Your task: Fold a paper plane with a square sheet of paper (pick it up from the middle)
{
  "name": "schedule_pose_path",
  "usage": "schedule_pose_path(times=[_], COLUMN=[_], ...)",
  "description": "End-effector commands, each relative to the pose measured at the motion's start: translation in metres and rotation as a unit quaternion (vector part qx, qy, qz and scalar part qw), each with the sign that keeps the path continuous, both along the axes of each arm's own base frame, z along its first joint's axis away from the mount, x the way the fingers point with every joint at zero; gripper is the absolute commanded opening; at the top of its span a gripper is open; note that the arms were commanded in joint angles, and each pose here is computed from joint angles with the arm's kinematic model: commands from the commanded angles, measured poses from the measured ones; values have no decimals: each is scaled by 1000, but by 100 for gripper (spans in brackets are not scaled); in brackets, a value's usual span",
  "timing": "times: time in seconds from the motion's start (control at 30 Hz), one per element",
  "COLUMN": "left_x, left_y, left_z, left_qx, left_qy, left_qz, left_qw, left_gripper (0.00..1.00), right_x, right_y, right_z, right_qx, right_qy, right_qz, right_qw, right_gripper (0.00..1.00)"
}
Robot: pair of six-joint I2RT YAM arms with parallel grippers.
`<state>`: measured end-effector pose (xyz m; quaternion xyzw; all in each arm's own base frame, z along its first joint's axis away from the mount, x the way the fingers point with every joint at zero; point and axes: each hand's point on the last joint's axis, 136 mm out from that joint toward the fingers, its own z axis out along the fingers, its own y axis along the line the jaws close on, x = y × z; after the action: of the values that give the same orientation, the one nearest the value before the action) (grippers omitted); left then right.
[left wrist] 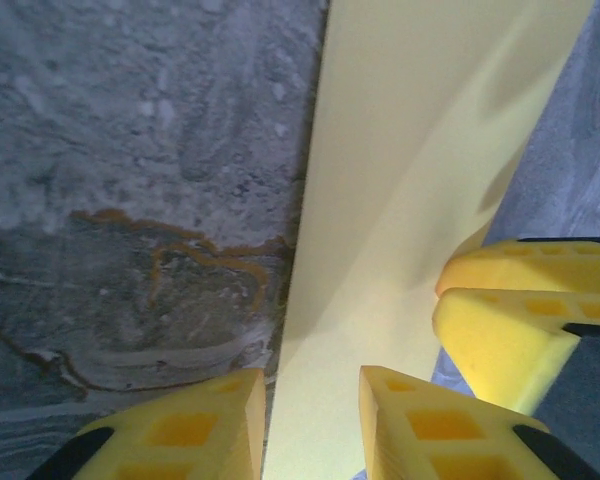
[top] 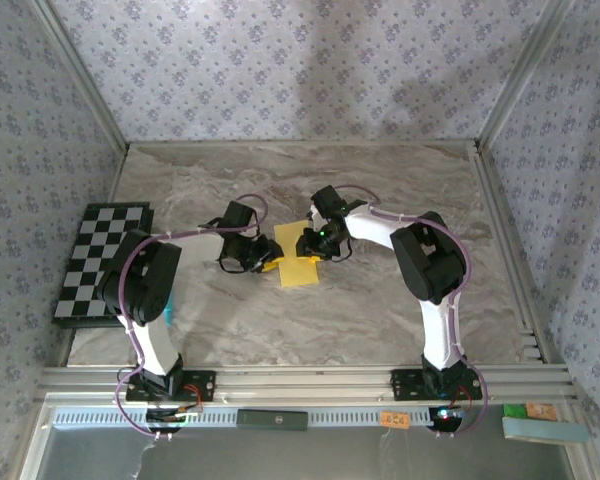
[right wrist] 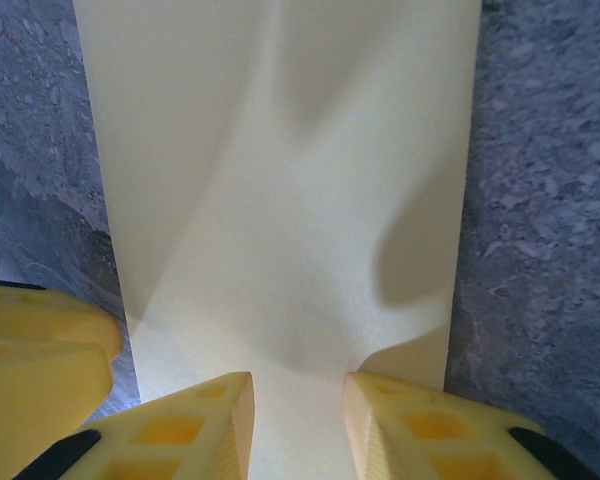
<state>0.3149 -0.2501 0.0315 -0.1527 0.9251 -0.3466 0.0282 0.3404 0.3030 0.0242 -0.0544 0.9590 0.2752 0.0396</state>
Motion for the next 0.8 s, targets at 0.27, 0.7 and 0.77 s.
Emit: schedule_pose_path(times=[0.27,0.7,0.77], left_x=[-5,-5,-5], left_y=[-11,-20,-21], left_z=[-5,14,14], left_qx=[2,-29,-30], left_qy=[3,-16,-17], left_qz=[-26,-47,-48], left_qw=[1000,998,998], left_gripper=[29,26,26], right_x=[-16,-16,-16], right_y=[-23,-25,-25], right_z=[-39,-41,-41], right_qx=[-50,-50,-49], right_qy=[46,48,50], right_qz=[-17,-20,-21], right_qw=[998,997,997], right_gripper=[33,33,33])
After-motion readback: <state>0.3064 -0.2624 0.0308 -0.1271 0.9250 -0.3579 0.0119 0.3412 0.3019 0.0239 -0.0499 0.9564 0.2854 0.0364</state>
